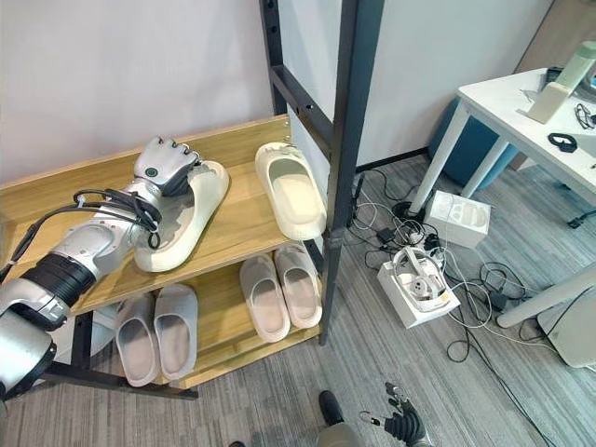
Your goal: Arrange the slippers neatly on the shoe rack.
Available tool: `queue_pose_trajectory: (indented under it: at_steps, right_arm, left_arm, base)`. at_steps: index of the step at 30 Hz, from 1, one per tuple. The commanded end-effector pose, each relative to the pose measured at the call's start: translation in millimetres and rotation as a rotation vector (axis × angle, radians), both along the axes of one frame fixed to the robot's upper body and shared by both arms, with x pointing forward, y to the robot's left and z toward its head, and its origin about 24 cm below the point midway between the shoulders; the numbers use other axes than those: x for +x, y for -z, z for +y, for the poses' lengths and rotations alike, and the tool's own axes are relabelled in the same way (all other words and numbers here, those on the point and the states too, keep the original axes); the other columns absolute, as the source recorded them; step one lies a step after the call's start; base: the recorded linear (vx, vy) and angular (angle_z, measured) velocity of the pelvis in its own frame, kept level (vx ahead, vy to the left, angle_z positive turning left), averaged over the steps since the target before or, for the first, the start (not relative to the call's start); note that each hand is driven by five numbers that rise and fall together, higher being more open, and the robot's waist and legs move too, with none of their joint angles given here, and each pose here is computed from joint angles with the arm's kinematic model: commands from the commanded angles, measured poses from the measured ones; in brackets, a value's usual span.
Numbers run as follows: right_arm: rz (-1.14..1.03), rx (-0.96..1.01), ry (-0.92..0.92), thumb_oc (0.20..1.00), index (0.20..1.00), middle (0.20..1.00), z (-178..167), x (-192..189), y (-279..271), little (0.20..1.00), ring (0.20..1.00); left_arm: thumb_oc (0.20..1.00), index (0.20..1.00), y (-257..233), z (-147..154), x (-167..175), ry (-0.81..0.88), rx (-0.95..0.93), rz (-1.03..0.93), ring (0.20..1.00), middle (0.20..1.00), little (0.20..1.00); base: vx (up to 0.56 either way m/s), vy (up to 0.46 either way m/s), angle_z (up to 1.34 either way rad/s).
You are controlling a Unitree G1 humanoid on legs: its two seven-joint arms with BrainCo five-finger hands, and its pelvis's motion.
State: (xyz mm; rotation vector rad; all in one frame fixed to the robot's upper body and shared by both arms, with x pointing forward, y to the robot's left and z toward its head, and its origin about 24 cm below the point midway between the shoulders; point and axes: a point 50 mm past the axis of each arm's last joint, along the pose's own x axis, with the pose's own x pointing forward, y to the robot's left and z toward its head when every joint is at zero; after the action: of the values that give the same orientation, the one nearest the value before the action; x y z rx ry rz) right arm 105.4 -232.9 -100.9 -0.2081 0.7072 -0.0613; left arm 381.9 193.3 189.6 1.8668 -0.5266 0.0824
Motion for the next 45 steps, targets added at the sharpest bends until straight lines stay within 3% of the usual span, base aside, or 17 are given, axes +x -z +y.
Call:
queue_pose_trajectory:
  at_steps: [1, 15, 16, 20, 29, 36, 39, 41, 42, 43, 45]
  right_arm:
    - [-0.109, 0.008, 0.024, 1.0, 1.0, 1.0, -6, 14, -16, 1.0, 1.0]
    - [-0.114, 0.031, 0.014, 1.0, 1.0, 1.0, -1, 13, -19, 1.0, 1.0]
    - [-0.112, 0.032, 0.015, 1.0, 1.0, 1.0, -1, 13, -19, 1.0, 1.0]
    - [-0.11, 0.037, 0.014, 1.0, 1.0, 1.0, -1, 13, -18, 1.0, 1.0]
    - [-0.102, 0.06, -0.006, 1.0, 1.0, 1.0, 6, 16, -17, 1.0, 1.0]
    - [-0.111, 0.071, 0.005, 1.0, 1.0, 1.0, 8, 19, -18, 1.0, 1.0]
    - [-0.092, 0.071, 0.011, 1.0, 1.0, 1.0, 9, 14, -15, 1.0, 1.0]
    - [-0.076, 0.072, 0.013, 1.0, 1.0, 1.0, 10, 11, -14, 1.0, 1.0]
    - [-0.066, 0.075, 0.021, 1.0, 1.0, 1.0, 10, 8, -13, 1.0, 1.0]
    - [-0.064, 0.075, 0.02, 1.0, 1.0, 1.0, 10, 7, -13, 1.0, 1.0]
    - [-0.066, 0.075, 0.021, 1.0, 1.0, 1.0, 10, 7, -15, 1.0, 1.0]
  left_arm:
    - [0.2, 0.2, -57, 9, 10, -0.062, 0.019, -0.153, 0.2, 0.2, 0.2]
    - [0.2, 0.2, -61, -11, 16, -0.028, -0.072, -0.139, 0.2, 0.2, 0.2]
    - [1.0, 1.0, -62, -11, 16, -0.025, -0.081, -0.138, 1.0, 1.0, 1.0]
    - [1.0, 1.0, -67, -11, 14, -0.013, -0.108, -0.144, 1.0, 1.0, 1.0]
    - [1.0, 1.0, -96, -22, -22, 0.184, -0.286, -0.29, 1.0, 1.0, 1.0]
    - [1.0, 1.0, -87, -6, -41, 0.237, -0.416, -0.283, 1.0, 1.0, 1.0]
    - [1.0, 1.0, -54, 9, -54, 0.271, -0.668, -0.168, 1.0, 1.0, 1.0]
    - [1.0, 1.0, -11, 13, -65, 0.325, -1.014, 0.01, 1.0, 1.0, 1.0]
    - [1.0, 1.0, 17, 12, -76, 0.397, -1.313, 0.162, 1.0, 1.0, 1.0]
    - [1.0, 1.0, 17, 13, -76, 0.396, -1.315, 0.163, 1.0, 1.0, 1.0]
    - [1.0, 1.0, 37, 8, -86, 0.454, -1.55, 0.28, 1.0, 1.0, 1.0]
  base:
    - [0.01, -0.025, -0.11]
    - [0.01, -0.01, -0.07]
    - [0.0, 0.0, 0.0]
    - [0.0, -0.002, 0.04]
    - [0.0, -0.005, 0.21]
    - [-0.01, -0.008, 0.16]
    - [-0.01, 0.003, 0.05]
    - [0.0, 0.011, 0.1]
    - [0.0, 0.009, 0.18]
    - [0.0, 0.003, 0.16]
    - [-0.01, -0.003, 0.07]
